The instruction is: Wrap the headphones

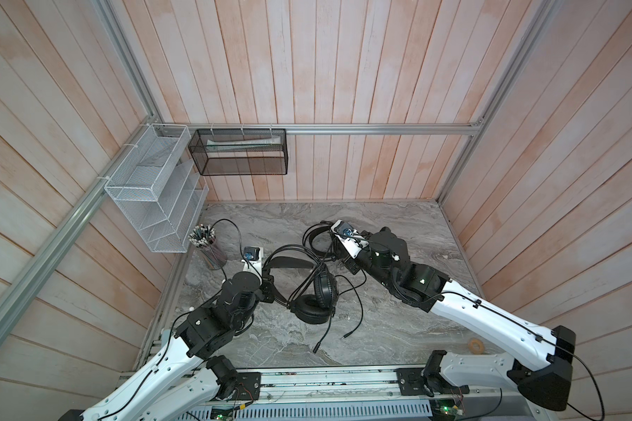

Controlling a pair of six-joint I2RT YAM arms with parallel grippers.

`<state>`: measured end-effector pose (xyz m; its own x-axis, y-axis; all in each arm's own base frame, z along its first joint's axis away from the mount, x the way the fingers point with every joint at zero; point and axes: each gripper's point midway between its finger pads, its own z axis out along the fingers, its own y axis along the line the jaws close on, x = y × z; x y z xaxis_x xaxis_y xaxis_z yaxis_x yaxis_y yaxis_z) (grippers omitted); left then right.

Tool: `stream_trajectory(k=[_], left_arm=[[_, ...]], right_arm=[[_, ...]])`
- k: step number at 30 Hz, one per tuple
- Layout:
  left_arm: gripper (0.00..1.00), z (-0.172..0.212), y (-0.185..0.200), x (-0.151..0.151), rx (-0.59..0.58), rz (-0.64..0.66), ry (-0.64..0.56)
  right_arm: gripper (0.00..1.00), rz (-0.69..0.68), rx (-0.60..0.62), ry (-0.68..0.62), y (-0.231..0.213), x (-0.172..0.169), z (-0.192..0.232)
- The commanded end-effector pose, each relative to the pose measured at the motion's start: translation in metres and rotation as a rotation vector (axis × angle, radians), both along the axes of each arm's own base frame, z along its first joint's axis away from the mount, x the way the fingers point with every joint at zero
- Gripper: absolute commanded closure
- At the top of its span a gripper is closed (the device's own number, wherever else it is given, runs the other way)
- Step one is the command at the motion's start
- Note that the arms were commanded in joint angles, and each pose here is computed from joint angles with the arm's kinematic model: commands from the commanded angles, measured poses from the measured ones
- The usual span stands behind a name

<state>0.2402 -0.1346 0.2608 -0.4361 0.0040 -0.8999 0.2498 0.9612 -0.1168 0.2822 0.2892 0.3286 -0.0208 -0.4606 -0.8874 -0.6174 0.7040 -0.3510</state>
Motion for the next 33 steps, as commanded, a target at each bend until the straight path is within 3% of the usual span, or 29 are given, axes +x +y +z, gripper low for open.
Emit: stream_trajectory(k=[1,15,22,33], left_arm=[[1.0,0.03,-0.015,-0.013,-0.118,-0.092,-0.003],[1.0,0.082,-0.027,-0.024,-0.386,-0.142,-0.015],[1.0,0.125,-0.04,-0.037,-0.575,-0.227,-0.019],[1.0,0.165,-0.035,-0.043,-0.718,-0.223,-0.042]], right_arm=[[0.98,-0.065,0.102,-0.031,-0.007,0.018,0.013],[0.98,0.106,0.225,0.086,0.011,0.006,-0.015],[0.76,0.218,0.31,0.131,0.022,-0.011,-0.021],[0.46,0.311,0.502,0.166,0.003,-0.027,-0.018]])
